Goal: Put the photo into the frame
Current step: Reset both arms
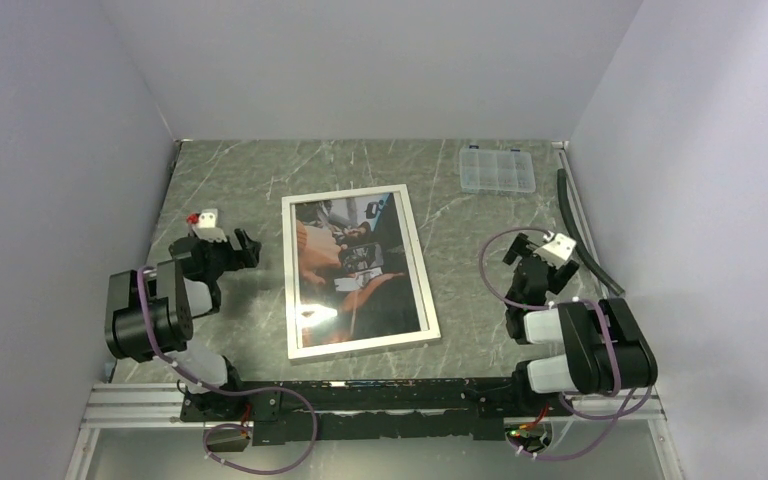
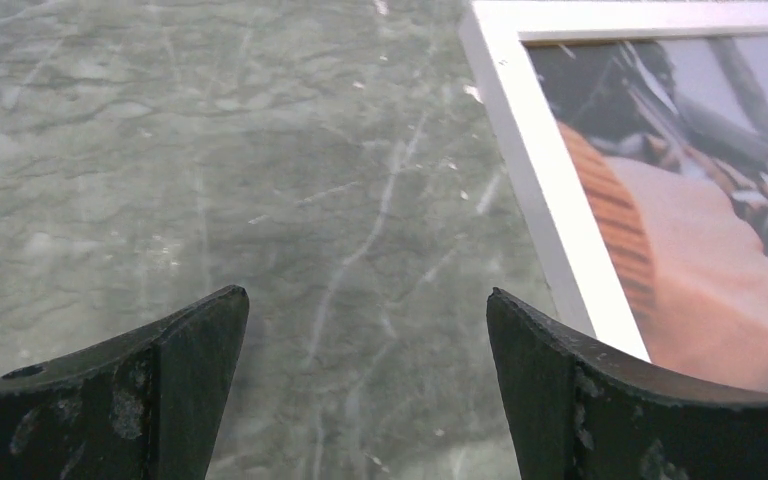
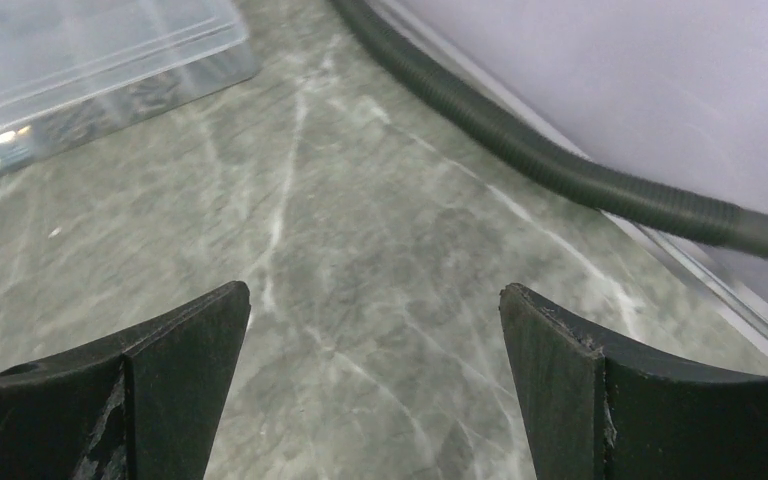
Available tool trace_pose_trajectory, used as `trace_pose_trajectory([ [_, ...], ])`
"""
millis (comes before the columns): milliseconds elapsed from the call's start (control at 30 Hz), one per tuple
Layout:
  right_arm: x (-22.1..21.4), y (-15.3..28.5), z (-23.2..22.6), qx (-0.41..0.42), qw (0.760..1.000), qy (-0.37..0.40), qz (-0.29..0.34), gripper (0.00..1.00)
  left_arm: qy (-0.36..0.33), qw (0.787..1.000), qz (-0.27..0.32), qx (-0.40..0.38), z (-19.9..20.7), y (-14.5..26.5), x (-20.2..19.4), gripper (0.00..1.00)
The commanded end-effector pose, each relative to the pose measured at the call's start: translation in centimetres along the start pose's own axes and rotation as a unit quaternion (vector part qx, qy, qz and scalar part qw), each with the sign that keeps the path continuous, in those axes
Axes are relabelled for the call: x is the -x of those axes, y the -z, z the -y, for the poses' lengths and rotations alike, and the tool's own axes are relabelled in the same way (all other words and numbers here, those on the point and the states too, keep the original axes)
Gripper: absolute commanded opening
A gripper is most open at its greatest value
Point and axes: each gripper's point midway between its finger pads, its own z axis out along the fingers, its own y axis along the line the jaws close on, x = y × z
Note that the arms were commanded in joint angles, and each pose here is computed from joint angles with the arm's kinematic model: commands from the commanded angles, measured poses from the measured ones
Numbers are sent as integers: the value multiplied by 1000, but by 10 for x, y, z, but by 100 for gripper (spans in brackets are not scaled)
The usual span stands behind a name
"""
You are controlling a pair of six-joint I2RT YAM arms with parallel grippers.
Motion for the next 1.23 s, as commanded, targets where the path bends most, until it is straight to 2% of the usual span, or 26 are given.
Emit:
trace_pose_trajectory([
  [0,25,3,-47,138,988,23,58,100,-82,992,92,8,16,0,27,95],
  [33,23,6,-48,149,986,26,68,100,-79,991,104,6,18,-1,25,95],
  [67,33,7,-49,152,983,17,97,100,-75,994,80,10,17,-3,18,95],
  [100,30,7,-50,152,984,24,90,100,-75,996,51,18,14,-6,15,95],
  [167,15,-6,-54,135,990,33,37,100,-70,995,56,33,7,-18,23,95],
  [233,12,-26,-62,129,991,43,10,100,-74,996,25,46,9,-20,13,95],
  [300,9,-26,-60,140,990,34,-3,100,-77,995,32,49,9,-20,16,95],
  [400,15,-23,-57,139,990,33,16,100,-79,995,44,49,11,-20,19,95],
  [467,15,-24,-57,137,990,32,15,100,-79,995,32,48,11,-19,16,95],
  [1200,15,-24,-58,136,990,35,15,100,-79,995,39,49,11,-20,18,95],
])
